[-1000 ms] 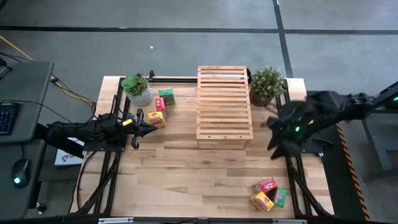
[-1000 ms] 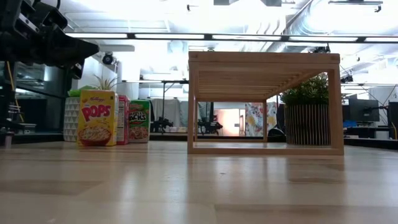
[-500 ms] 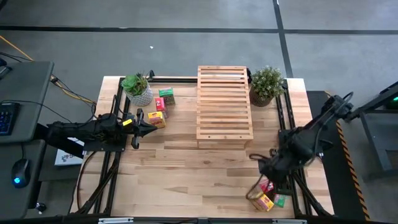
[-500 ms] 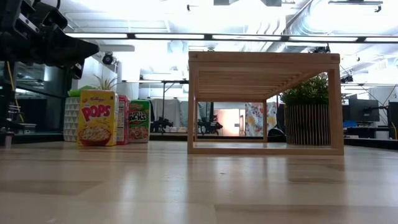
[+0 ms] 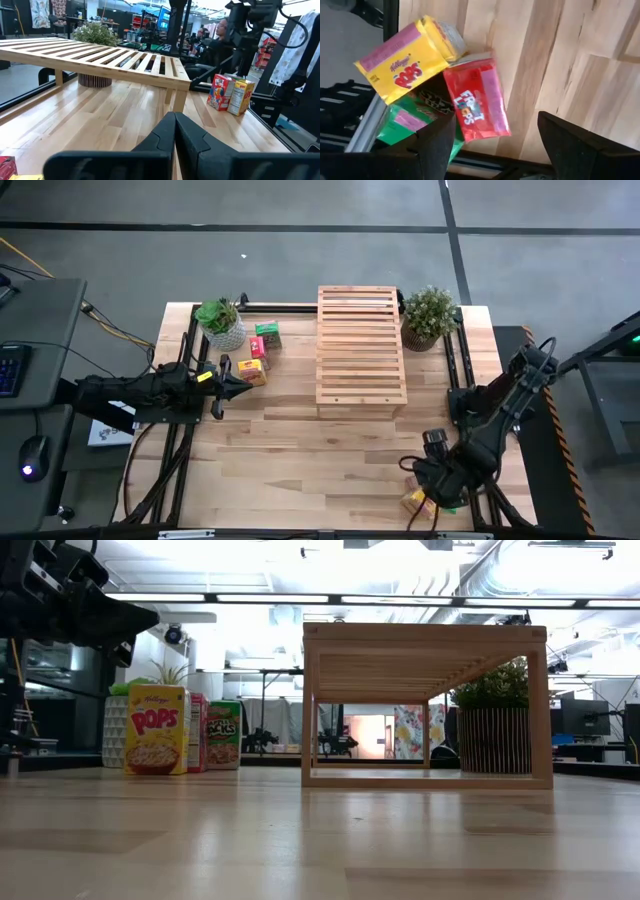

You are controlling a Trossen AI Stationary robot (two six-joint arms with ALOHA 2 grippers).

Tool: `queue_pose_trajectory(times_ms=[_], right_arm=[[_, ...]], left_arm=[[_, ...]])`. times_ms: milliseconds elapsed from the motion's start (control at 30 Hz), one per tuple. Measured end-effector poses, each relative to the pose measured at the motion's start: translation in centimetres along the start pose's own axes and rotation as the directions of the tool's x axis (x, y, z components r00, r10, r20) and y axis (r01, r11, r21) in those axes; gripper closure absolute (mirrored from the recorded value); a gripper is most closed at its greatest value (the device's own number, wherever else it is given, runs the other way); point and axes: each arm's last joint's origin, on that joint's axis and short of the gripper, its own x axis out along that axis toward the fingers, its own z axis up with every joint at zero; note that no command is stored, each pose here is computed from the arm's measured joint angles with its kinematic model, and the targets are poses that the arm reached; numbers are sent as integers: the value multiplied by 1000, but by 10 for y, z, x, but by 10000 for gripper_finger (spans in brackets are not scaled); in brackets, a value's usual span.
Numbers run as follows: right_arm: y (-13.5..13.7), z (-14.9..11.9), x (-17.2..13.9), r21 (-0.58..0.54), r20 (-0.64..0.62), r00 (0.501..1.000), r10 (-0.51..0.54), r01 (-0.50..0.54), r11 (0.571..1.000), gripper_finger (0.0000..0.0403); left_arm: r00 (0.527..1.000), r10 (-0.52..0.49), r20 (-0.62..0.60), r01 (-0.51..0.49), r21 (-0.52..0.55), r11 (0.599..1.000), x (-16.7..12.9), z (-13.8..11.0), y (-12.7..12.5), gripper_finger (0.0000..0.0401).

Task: Stack cereal on shelf
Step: Put the bottom red cereal box on the shelf

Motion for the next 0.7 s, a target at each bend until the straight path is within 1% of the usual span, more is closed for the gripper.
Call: queue_pose_trajectory(times_ms=[67, 200, 333, 567, 700], right_arm=[[5, -1, 1, -16, 8, 1000, 6, -6, 1000, 127], [13, -5, 4, -46, 40, 999, -16, 18, 999, 127], [18, -9, 13, -70, 67, 997, -36, 41, 997, 128], [12, -14, 30, -27, 38, 996, -82, 83, 996, 127], [12, -15, 38, -29, 41, 997, -72, 73, 997, 128]], left_arm=[[1000, 0, -1, 0, 0, 1000, 0, 0, 0, 400], [1000, 0, 0, 0, 0, 1000, 0, 0, 0, 400], [1000, 0, 0, 0, 0, 1000, 0, 0, 0, 400], [1000, 0, 0, 0, 0, 1000, 0, 0, 0, 400], [1000, 0, 0, 0, 0, 1000, 0, 0, 0, 400]])
